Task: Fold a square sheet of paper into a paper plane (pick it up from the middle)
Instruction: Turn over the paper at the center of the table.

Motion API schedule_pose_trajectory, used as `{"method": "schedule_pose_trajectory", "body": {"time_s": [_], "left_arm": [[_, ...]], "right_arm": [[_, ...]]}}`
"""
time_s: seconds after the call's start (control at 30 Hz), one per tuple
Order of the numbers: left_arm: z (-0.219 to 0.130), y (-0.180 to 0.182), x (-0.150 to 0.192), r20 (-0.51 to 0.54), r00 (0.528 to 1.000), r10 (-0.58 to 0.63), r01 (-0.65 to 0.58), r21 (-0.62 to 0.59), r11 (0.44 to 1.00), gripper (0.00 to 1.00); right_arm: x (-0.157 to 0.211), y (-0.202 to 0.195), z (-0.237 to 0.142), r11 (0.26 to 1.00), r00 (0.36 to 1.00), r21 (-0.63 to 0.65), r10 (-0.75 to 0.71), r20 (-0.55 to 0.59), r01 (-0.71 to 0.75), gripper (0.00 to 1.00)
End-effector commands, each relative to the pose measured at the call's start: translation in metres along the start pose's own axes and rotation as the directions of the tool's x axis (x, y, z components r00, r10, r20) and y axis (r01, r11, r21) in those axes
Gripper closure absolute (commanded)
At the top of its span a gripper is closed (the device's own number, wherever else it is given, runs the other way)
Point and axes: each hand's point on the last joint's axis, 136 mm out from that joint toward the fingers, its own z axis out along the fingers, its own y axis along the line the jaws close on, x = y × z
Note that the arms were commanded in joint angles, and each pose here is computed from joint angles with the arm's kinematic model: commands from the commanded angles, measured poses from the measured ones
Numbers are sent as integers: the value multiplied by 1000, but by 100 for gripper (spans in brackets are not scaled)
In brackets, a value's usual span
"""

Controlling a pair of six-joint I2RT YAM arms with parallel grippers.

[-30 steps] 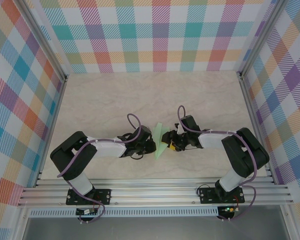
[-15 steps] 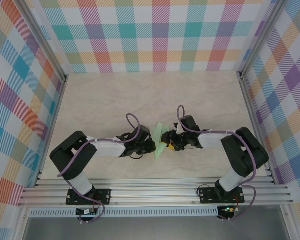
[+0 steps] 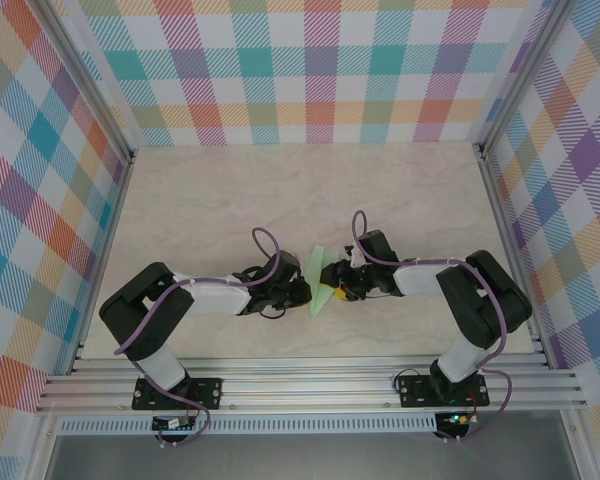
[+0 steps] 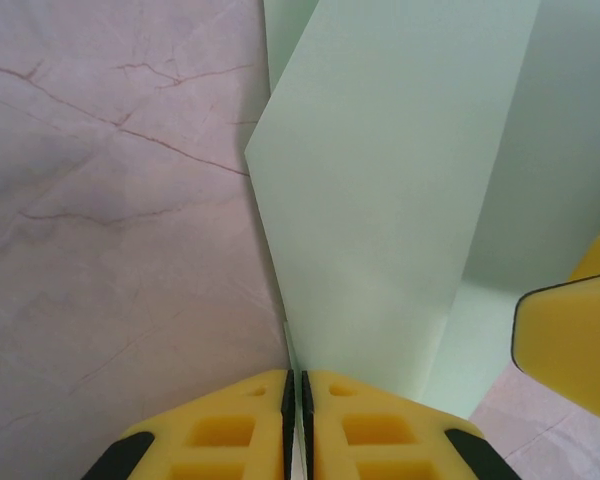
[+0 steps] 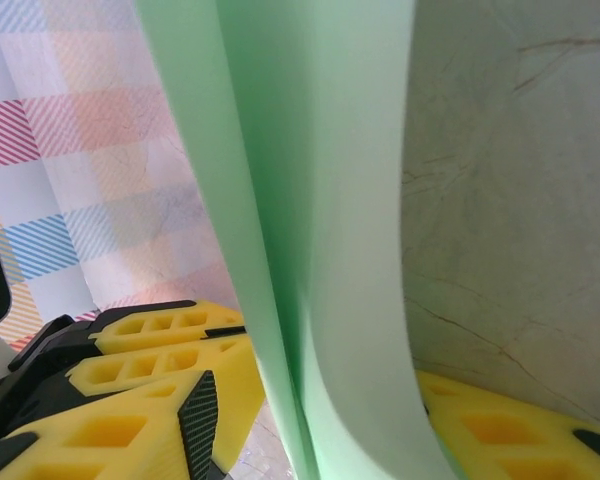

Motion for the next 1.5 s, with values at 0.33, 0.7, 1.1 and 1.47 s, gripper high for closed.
{"method": "schedule_pose_trajectory", "body": {"time_s": [0.33, 0.7, 1.1, 1.47], "left_arm": [[-9, 4, -2, 16, 1000, -26, 26, 10, 1000, 86], [-12, 2, -2, 22, 999, -28, 27, 22, 999, 85], [-46, -3, -18, 133, 990, -48, 42, 50, 998, 81], [-109, 41, -42, 342, 936, -83, 125, -104, 987, 76]], "right_arm": [[-1, 12, 20, 998, 997, 6, -67, -39, 68, 56], [1, 9, 20, 995, 995, 42, -89, -45, 91, 74], [0, 31, -11, 961, 973, 154, -229, -31, 231, 94], [-20, -15, -135, 489, 927, 835, -369, -63, 251, 93]]}}
